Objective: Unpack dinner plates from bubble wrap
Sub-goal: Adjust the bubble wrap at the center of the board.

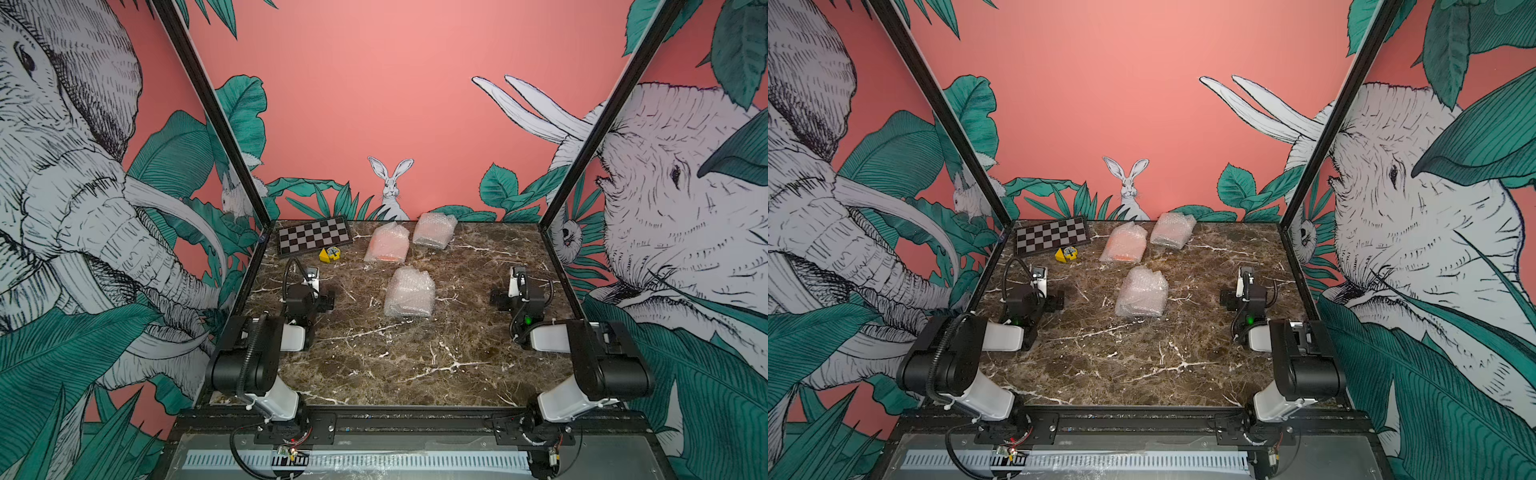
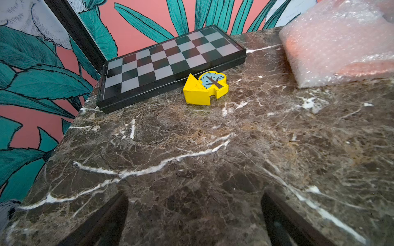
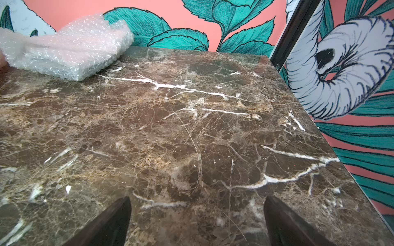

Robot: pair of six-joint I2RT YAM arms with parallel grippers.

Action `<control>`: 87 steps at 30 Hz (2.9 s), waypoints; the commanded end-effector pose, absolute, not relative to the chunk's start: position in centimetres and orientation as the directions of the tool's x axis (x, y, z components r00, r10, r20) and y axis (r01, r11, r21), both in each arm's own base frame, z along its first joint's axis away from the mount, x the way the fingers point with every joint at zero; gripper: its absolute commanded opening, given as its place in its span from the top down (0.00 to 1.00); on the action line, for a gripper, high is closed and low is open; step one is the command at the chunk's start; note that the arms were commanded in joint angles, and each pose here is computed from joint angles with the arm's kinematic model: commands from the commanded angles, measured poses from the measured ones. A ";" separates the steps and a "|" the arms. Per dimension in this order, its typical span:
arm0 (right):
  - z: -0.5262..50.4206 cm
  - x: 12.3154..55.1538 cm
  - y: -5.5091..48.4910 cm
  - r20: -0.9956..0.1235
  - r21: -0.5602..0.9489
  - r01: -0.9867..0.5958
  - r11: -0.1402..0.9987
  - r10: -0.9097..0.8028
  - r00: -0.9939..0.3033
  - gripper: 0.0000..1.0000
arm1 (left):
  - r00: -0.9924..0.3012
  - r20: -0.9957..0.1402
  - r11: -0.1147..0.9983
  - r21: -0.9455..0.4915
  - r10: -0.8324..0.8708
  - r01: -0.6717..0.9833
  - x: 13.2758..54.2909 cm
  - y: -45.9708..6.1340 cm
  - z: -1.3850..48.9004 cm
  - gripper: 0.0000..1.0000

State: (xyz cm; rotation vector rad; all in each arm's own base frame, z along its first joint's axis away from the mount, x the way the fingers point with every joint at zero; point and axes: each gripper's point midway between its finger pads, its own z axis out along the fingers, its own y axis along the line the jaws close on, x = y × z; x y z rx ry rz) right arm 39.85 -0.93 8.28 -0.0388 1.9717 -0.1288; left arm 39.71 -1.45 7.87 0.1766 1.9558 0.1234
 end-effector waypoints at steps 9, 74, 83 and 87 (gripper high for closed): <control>9.1 39.9 -0.7 -0.928 -0.107 0.031 0.994 -0.088 -0.362 0.01 | -0.338 -0.925 0.985 0.162 0.173 0.063 40.3 -1.4 9.5 0.00; 9.7 37.6 19.4 -0.597 0.573 -0.270 0.774 0.168 -0.784 0.34 | -0.780 -0.625 0.689 -0.580 -0.033 0.435 38.4 -23.3 10.7 0.20; 8.1 38.9 21.3 -0.527 0.637 -0.239 0.733 0.187 -0.829 0.56 | -0.829 -0.560 0.633 -0.640 0.003 0.435 38.5 -25.9 8.7 0.32; 7.7 39.2 21.6 -0.513 0.644 -0.234 0.729 0.183 -0.839 0.57 | -0.839 -0.544 0.614 -0.655 0.019 0.439 38.2 -26.7 8.2 0.39</control>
